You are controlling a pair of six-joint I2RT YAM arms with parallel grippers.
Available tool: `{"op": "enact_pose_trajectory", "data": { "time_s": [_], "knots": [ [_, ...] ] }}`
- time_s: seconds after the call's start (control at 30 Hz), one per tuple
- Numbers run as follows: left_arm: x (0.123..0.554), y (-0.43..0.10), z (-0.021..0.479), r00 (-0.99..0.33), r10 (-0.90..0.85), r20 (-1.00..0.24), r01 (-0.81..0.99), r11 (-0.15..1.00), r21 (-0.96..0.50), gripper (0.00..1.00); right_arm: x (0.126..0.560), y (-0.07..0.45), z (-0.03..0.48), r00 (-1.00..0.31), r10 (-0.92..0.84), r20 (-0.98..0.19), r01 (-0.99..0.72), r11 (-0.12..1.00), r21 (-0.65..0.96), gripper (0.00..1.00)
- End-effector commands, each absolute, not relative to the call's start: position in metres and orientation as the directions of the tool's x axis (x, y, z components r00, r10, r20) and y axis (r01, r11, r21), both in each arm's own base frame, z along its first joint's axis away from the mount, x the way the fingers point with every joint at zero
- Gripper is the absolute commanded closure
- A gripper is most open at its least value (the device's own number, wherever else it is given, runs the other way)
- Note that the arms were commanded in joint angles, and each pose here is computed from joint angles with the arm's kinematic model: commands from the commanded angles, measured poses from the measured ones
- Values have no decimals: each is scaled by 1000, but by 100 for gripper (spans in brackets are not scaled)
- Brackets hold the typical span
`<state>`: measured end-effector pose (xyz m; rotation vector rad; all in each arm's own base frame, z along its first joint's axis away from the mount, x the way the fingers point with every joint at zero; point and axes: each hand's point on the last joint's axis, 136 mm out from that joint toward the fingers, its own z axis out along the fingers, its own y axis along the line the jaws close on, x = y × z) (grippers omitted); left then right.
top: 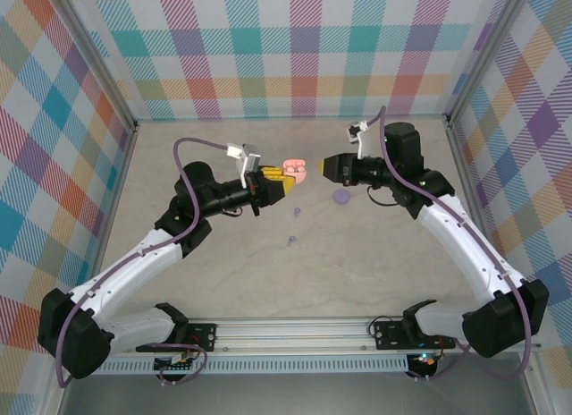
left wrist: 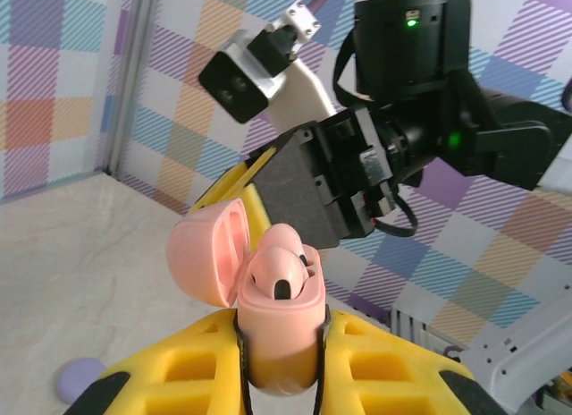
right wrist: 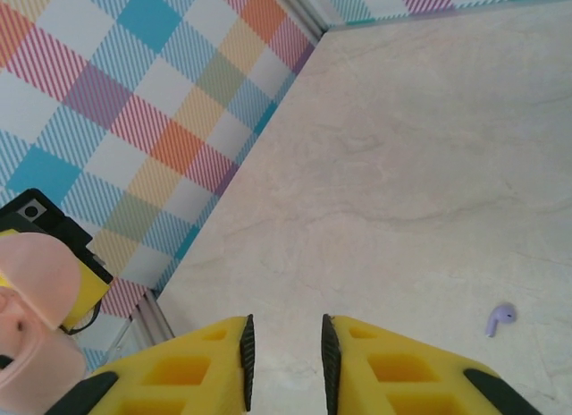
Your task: Insert wireless bluetooth earbuds into charging case
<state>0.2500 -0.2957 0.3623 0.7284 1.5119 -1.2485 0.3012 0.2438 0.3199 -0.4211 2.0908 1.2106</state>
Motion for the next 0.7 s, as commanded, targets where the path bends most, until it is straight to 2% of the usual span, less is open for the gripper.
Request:
{"op": "enact_pose_trajectory", "data": {
  "time_s": [0.0,0.2,0.67],
  "knots": [
    [235,-301,392,-266,-176,-948,935,193,-298,100,293,254,335,-693,39,-720,-647,408,644,75],
    [233,-304,392,-269,-170,-948,939,172,-297,100,288,261,342,-685,37,-727,-677,334,655,80],
    [237,-309,386,-295,-159,-942,932,169,-321,100,277,268,351,-690,25,-724,-702,224,676,81]
  ]
}}
